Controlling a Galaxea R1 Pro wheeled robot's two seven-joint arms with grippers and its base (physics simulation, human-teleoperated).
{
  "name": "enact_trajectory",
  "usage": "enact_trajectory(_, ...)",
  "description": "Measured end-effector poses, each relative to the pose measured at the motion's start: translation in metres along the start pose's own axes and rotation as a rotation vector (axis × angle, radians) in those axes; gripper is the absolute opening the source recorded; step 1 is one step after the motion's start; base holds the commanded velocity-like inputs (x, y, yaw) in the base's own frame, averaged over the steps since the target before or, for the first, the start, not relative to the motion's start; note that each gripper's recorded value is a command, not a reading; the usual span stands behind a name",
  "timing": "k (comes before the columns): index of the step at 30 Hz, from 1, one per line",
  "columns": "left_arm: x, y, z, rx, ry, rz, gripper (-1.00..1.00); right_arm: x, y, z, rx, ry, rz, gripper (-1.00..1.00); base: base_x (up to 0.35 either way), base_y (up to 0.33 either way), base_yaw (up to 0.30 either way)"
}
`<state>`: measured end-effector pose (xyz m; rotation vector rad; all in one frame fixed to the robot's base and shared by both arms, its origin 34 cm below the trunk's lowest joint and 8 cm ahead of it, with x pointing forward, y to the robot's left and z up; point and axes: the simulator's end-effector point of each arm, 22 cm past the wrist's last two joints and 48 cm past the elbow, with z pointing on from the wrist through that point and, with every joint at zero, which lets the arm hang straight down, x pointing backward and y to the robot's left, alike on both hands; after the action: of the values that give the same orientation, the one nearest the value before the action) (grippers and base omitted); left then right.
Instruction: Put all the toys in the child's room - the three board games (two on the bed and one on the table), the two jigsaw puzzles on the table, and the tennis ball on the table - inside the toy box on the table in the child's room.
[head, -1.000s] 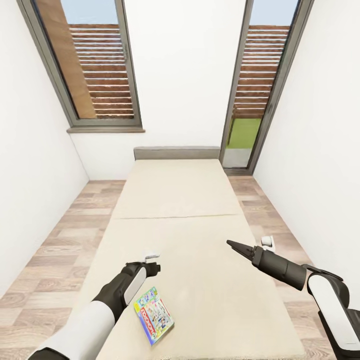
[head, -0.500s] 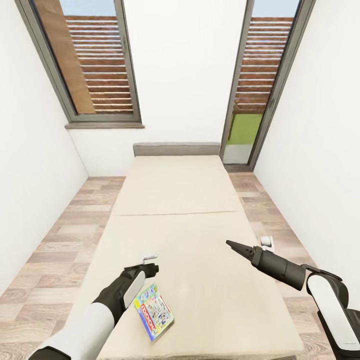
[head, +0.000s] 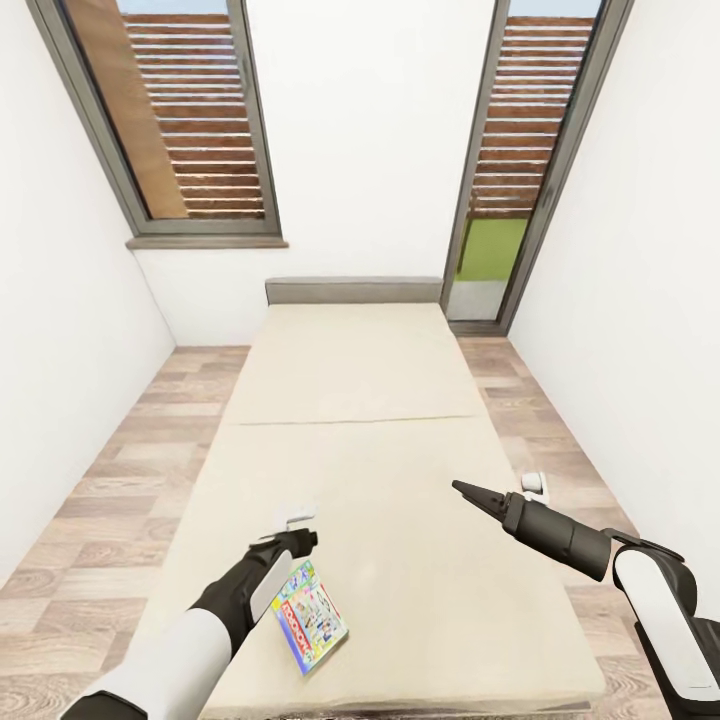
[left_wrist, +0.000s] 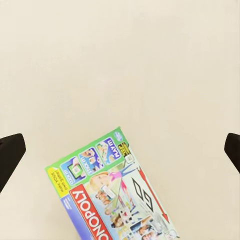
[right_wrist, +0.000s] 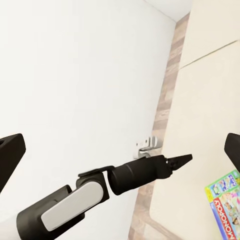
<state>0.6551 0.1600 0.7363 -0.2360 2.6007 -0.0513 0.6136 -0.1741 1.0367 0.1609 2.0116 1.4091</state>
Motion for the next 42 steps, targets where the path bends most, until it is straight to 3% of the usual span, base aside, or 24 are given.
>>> enact_trajectory(35, 0.024, 0.005, 0.019, -0.010, 0.032, -0.002, 1.00, 0.020, -0.030, 0.012, 0.050, 0.043, 0.043, 1.00, 0.000, 0.000, 0.000)
enact_trajectory(42, 0.010, 0.005, 0.022, -0.007, 0.018, 0.002, 1.00, 0.022, -0.034, 0.013, 0.055, 0.046, 0.050, 1.00, 0.000, 0.000, 0.000)
